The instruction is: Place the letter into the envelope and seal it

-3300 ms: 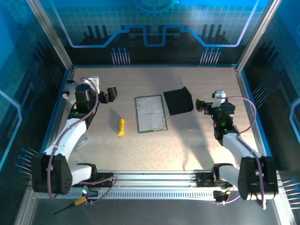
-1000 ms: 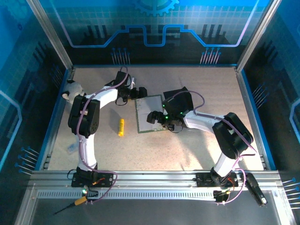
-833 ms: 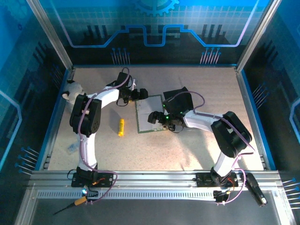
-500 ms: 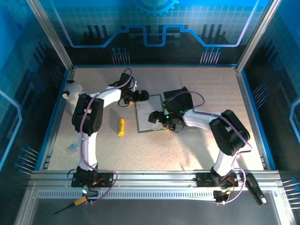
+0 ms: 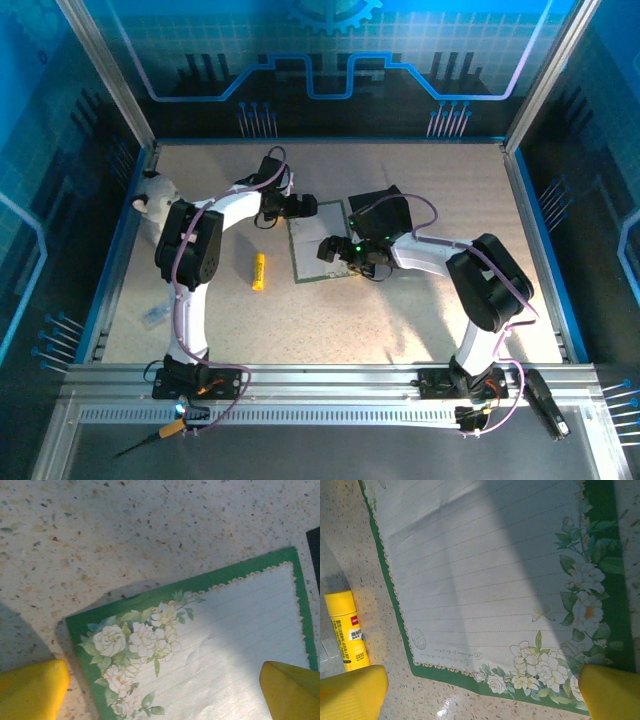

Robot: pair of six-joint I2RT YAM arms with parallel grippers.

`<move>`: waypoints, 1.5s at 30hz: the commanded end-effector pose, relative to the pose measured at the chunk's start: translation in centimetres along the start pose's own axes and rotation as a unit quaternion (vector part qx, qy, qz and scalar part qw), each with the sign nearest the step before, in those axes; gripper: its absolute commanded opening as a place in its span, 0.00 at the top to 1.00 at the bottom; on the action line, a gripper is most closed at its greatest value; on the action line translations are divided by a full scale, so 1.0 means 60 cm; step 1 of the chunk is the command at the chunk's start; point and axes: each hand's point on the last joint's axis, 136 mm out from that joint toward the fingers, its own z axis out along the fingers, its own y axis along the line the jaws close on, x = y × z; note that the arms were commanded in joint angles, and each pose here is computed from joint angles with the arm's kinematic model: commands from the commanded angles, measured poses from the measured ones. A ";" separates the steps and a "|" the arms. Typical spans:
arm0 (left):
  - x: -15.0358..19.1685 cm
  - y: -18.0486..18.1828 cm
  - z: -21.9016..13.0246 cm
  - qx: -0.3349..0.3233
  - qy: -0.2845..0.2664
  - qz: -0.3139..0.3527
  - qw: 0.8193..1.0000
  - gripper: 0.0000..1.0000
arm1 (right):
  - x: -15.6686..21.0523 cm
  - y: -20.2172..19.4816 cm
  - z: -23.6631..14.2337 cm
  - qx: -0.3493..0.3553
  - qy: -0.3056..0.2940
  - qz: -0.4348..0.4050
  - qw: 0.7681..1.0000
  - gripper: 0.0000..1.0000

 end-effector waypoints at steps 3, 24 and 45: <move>0.002 0.025 0.005 -0.032 0.010 -0.007 0.999 0.01 | 0.006 -0.034 0.007 0.025 0.007 0.002 1.000 0.00; -0.013 -0.067 0.021 0.131 0.021 -0.092 0.987 0.01 | 0.009 -0.011 0.013 -0.011 0.012 -0.009 1.000 0.00; -0.046 -0.103 -0.027 0.225 0.014 -0.070 0.972 0.15 | 0.012 -0.023 0.002 0.007 0.011 -0.024 1.000 0.00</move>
